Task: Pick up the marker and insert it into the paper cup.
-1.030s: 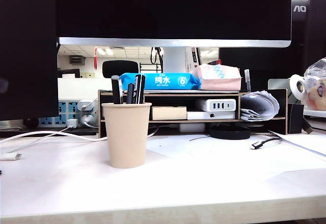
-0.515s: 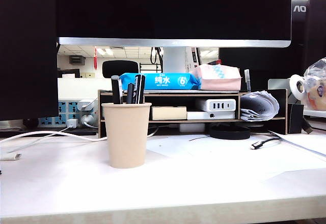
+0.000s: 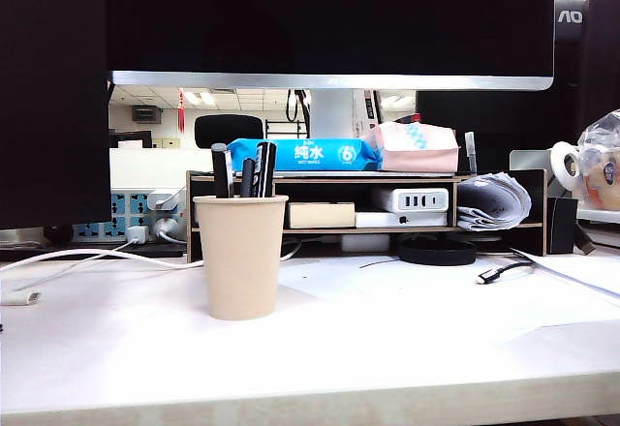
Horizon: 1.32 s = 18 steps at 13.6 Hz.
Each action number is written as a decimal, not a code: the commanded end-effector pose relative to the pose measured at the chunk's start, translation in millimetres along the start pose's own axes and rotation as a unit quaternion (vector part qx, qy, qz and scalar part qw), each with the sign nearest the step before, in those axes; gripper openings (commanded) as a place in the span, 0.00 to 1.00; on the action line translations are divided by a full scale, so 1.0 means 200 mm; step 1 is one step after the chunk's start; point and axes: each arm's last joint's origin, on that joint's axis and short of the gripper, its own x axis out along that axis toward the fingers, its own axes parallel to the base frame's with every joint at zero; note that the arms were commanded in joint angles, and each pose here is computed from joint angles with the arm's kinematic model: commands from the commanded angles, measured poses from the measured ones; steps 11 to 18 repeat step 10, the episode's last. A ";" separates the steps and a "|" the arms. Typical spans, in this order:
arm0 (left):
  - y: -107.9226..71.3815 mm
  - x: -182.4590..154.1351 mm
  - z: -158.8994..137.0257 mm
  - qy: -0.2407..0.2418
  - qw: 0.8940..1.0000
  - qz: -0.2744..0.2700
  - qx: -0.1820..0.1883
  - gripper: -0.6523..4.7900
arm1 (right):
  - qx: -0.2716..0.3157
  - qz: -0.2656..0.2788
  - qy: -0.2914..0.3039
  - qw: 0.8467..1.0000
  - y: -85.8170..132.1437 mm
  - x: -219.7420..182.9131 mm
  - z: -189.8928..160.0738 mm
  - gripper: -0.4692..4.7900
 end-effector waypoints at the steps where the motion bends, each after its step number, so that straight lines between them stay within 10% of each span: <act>1: 0.00 0.00 0.01 -0.010 1.000 -0.003 0.026 0.11 | 0.000 -0.002 -0.005 1.000 0.00 0.00 0.00 0.09; 18: 0.00 0.00 0.01 -0.009 1.000 -0.004 0.026 0.11 | 0.000 -0.002 -0.005 1.000 0.00 0.00 0.00 0.09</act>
